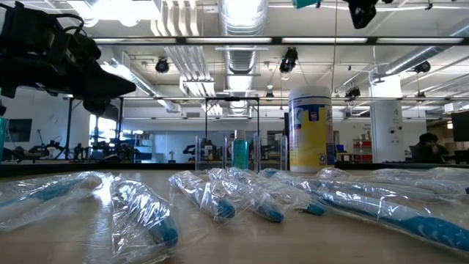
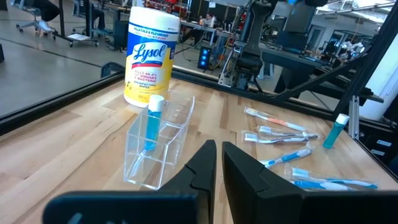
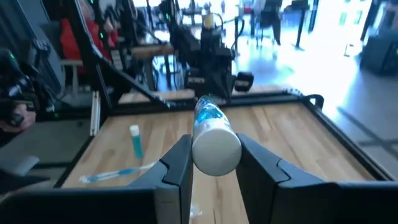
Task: Pick & Place toothbrushing station
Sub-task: Put the blue mouthwash bottle into the transparent organizer
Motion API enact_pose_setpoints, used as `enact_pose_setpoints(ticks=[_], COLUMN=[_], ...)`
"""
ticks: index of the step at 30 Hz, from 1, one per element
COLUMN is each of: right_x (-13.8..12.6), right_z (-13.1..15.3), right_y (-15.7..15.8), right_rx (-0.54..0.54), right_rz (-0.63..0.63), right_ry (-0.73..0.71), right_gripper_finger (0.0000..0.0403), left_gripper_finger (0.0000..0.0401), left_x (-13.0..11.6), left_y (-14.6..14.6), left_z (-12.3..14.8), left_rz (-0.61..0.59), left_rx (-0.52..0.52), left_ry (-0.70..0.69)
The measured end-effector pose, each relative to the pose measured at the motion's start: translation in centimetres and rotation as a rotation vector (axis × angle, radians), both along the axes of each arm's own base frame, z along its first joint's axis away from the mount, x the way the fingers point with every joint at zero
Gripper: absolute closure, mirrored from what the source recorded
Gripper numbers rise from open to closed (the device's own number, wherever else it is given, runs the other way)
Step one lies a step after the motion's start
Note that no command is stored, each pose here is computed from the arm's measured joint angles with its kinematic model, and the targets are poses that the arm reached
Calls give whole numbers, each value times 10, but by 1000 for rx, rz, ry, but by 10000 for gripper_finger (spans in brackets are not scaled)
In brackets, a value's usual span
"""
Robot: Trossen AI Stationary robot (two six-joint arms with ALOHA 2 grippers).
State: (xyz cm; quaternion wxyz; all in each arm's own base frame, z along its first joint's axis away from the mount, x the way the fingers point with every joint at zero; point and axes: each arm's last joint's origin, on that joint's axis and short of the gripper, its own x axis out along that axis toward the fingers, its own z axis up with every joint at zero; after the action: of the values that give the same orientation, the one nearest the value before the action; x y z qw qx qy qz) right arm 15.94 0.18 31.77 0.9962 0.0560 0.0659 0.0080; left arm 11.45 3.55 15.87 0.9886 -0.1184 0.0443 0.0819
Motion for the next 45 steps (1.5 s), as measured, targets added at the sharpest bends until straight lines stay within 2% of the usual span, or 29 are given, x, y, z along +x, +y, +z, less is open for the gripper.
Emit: enact_pose_setpoints(ticks=[8,14,21,27,45], right_x=[-25,-32,-41,-48,-50], right_z=[-43,-79,-109,-122,-122], right_y=[-1,-1,-2,-2,-3], right_rx=[-2,-10,-18,-31,-33], right_rz=[-21,-21,-43,-50,-75], right_ry=[-112,-242,-345,-414,-411], right_gripper_finger=[316,316,315,315,314], left_gripper_finger=[371,371,371,371,371], left_x=[0,0,-1,-1,-1], left_y=[0,0,1,1,1], left_z=[0,-3,-3,-3,-4], left_rz=[0,1,35,34,28], left_rx=[-1,-14,18,24,38], left_ry=[4,21,25,27,38])
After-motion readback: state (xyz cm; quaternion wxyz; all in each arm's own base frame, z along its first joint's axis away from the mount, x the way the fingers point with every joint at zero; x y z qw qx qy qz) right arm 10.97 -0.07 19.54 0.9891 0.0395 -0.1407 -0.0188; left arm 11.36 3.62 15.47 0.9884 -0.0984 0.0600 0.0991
